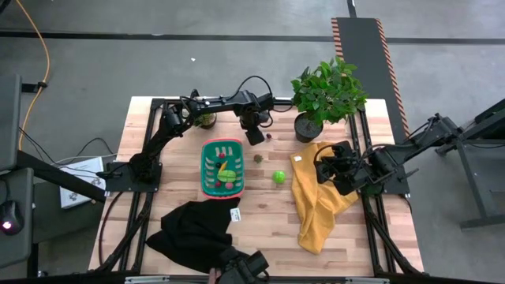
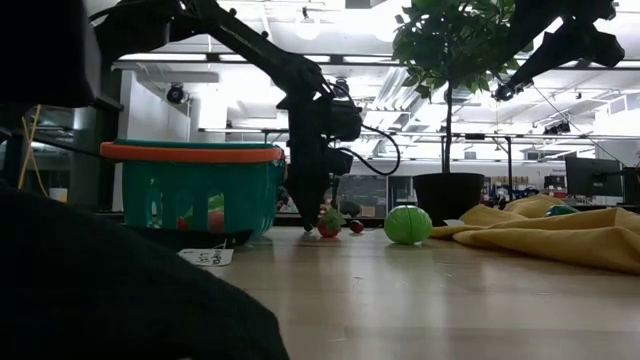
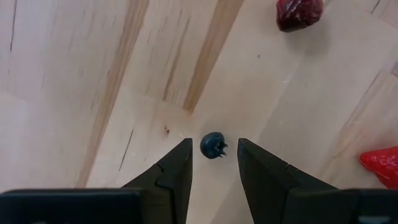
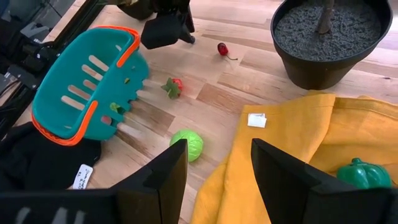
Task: Pick and placing Produce into tupperware
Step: Put the blueberry in the green basket
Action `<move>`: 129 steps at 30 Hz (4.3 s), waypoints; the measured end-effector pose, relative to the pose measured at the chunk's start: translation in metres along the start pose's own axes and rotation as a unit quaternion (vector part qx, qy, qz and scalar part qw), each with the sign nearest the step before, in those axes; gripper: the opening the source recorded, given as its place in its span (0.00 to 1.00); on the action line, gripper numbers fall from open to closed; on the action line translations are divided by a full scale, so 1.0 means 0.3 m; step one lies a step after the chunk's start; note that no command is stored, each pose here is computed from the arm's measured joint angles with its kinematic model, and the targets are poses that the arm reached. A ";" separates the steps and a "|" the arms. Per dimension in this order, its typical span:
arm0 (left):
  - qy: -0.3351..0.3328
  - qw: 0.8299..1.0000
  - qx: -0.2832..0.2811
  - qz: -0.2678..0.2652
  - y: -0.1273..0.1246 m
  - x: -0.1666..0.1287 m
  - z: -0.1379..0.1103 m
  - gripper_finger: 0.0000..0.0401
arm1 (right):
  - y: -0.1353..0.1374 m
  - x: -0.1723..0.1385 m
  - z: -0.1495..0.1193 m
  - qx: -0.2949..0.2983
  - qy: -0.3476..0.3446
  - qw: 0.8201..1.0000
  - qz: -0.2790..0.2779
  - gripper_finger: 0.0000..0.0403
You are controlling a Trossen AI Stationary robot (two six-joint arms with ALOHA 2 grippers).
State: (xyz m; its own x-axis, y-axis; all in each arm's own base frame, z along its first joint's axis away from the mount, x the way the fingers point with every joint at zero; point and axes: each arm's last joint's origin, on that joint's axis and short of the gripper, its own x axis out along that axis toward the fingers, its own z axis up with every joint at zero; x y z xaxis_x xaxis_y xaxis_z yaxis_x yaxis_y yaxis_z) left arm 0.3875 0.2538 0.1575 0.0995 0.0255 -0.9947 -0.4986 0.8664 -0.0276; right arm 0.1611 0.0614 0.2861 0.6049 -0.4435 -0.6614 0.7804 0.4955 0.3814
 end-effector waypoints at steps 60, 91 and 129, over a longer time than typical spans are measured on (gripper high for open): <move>-0.002 0.948 0.317 0.014 -0.030 0.000 0.006 0.29 | 0.002 0.000 0.005 0.028 -0.028 0.999 0.001 0.42; 0.007 0.921 0.389 0.010 -0.028 0.000 0.000 0.29 | 0.006 0.000 0.008 0.033 -0.037 0.999 0.005 0.42; -0.007 0.903 0.424 0.070 0.013 -0.070 0.038 0.29 | 0.009 -0.001 0.008 0.037 -0.037 0.999 0.009 0.42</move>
State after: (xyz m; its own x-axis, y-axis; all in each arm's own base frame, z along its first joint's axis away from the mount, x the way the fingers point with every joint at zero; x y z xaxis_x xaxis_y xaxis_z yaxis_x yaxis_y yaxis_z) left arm 0.3932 0.2622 0.1794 0.1002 0.1645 -0.9813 0.3313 0.9244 0.1888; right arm 0.1636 0.0610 0.2887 0.6270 -0.4897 -0.6059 0.7770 0.4492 0.4411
